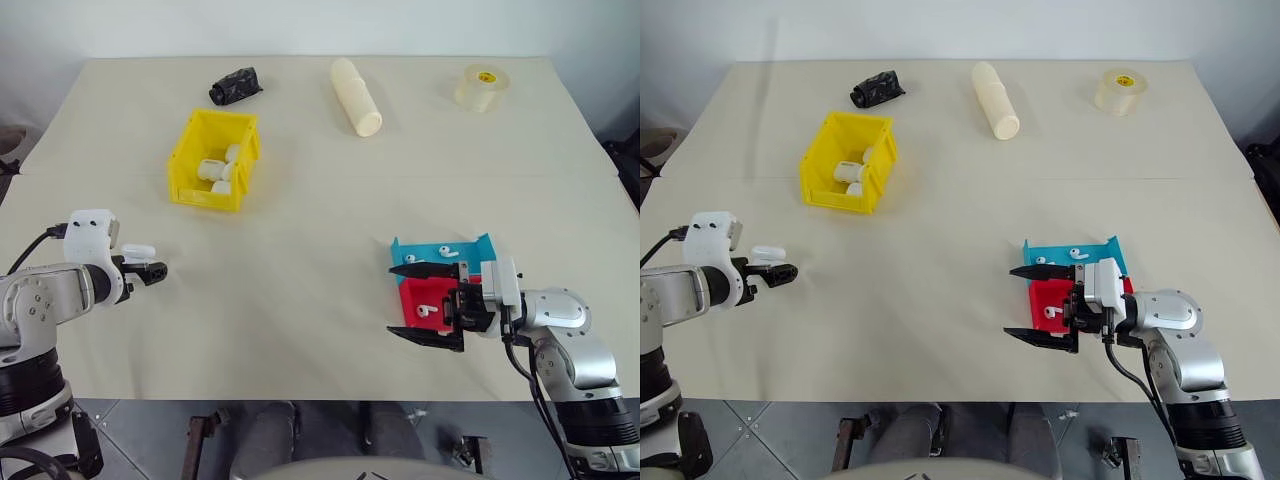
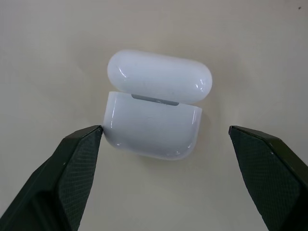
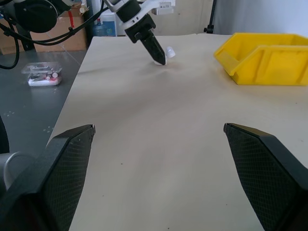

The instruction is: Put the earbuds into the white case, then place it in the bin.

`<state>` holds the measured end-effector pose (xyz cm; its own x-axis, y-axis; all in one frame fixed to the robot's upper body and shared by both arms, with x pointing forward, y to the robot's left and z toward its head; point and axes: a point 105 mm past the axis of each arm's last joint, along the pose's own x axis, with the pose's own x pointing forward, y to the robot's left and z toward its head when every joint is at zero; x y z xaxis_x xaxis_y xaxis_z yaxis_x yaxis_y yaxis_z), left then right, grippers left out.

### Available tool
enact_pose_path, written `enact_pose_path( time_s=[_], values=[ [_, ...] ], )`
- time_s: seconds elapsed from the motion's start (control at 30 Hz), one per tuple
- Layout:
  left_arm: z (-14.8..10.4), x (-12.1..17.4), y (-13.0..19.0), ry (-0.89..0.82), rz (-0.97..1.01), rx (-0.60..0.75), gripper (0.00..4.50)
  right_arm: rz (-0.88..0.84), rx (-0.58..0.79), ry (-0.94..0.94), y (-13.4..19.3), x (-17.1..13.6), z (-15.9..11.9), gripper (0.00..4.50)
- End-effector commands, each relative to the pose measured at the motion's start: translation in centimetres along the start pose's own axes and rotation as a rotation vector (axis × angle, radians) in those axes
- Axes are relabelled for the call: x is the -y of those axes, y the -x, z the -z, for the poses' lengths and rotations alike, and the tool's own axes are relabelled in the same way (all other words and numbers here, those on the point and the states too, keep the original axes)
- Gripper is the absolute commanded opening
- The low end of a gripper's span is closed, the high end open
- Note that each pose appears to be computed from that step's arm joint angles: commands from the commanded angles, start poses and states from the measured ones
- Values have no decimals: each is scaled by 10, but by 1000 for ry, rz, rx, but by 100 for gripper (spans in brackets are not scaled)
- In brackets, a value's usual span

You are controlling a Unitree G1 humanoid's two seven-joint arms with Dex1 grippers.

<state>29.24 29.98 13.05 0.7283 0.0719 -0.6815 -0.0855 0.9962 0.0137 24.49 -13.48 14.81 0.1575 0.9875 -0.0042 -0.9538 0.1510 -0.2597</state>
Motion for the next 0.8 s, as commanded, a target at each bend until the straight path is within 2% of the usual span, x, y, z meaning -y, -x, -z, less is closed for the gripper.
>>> enact_pose_path(
  time_s=[0.03,0.43,0.73,0.8],
  values=[
    [-11,-11,4,-19,-39,28,448,-13,28,26,-6,-4,-7,450],
    [-6,-19,-2,-133,-9,-48,448,37,66,11,-12,-5,-7,450],
    [-1,-24,-6,-147,10,-96,448,56,64,15,-12,-5,-5,450],
    [1,-23,-6,-147,16,-109,407,63,63,17,-12,-5,-5,450]
  ],
)
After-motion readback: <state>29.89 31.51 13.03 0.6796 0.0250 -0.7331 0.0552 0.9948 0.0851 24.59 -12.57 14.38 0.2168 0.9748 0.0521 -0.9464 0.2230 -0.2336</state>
